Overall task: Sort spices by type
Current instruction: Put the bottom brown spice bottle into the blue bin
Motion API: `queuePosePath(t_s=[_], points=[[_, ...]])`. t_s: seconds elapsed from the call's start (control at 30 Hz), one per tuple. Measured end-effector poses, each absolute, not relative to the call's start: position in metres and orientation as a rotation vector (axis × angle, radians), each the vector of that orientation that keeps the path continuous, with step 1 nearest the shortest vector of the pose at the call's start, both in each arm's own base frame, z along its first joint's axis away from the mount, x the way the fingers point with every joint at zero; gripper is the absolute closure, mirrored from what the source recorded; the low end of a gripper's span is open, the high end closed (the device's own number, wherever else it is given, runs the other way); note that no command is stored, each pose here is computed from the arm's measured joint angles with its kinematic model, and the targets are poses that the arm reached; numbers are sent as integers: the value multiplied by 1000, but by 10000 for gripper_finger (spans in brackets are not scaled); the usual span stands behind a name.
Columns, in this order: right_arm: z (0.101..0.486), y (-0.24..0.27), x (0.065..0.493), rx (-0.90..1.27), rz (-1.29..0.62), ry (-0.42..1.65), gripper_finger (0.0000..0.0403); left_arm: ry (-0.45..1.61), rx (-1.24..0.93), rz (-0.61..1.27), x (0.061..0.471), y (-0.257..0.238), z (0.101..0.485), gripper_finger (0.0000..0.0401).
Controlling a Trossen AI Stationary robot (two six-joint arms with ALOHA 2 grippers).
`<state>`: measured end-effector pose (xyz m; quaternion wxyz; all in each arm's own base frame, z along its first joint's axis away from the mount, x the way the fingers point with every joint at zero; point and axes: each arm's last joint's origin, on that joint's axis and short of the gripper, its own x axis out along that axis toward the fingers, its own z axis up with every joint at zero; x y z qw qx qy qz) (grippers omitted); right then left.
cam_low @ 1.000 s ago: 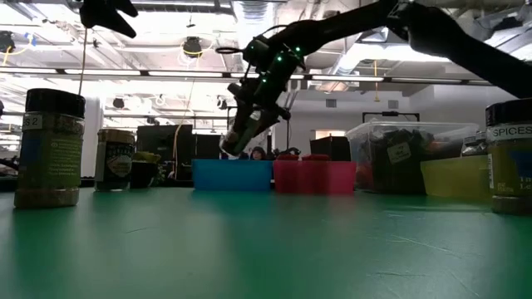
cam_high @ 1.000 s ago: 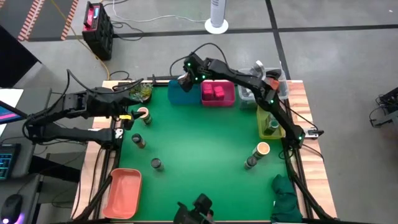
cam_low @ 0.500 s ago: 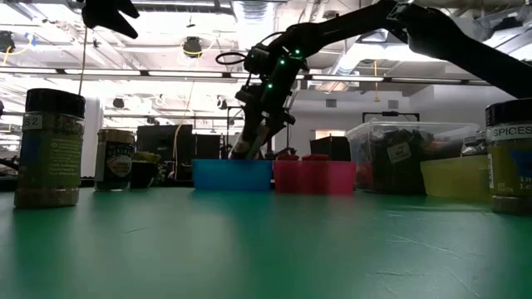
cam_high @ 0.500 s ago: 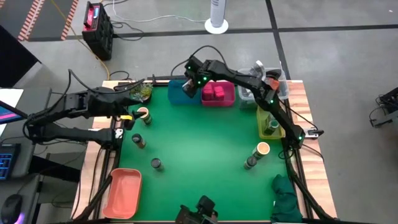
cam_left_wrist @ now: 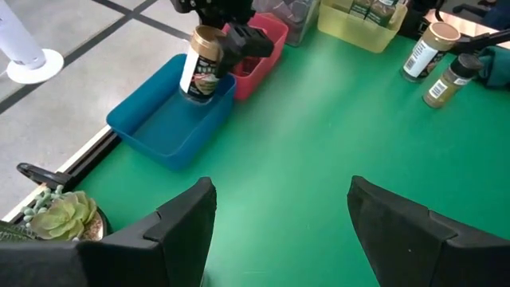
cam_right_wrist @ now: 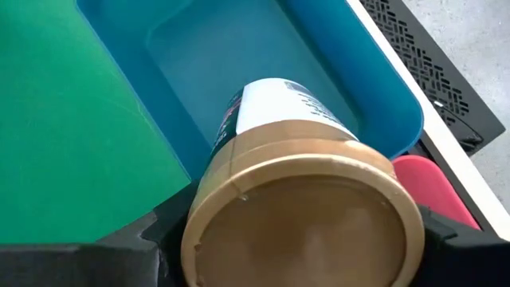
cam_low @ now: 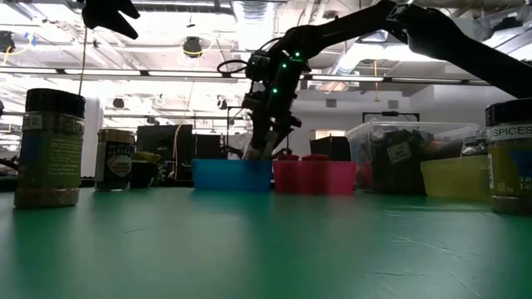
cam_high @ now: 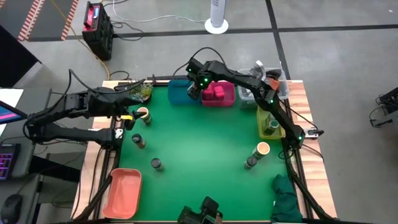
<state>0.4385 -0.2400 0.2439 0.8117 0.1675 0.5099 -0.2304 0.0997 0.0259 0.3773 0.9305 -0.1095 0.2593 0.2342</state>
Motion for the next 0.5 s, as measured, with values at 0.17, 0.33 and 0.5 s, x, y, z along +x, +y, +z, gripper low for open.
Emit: queuePosePath(t_s=[0.17,0.33,0.5], points=[[243,-239,437,345,-481,1106,101,532,-231,468,100,26,377,131],[243,-239,436,318,-460,1130,101,533,-237,460,100,25,377,131],[243,-238,437,312,-454,1132,100,533,-240,458,100,25,377,131]])
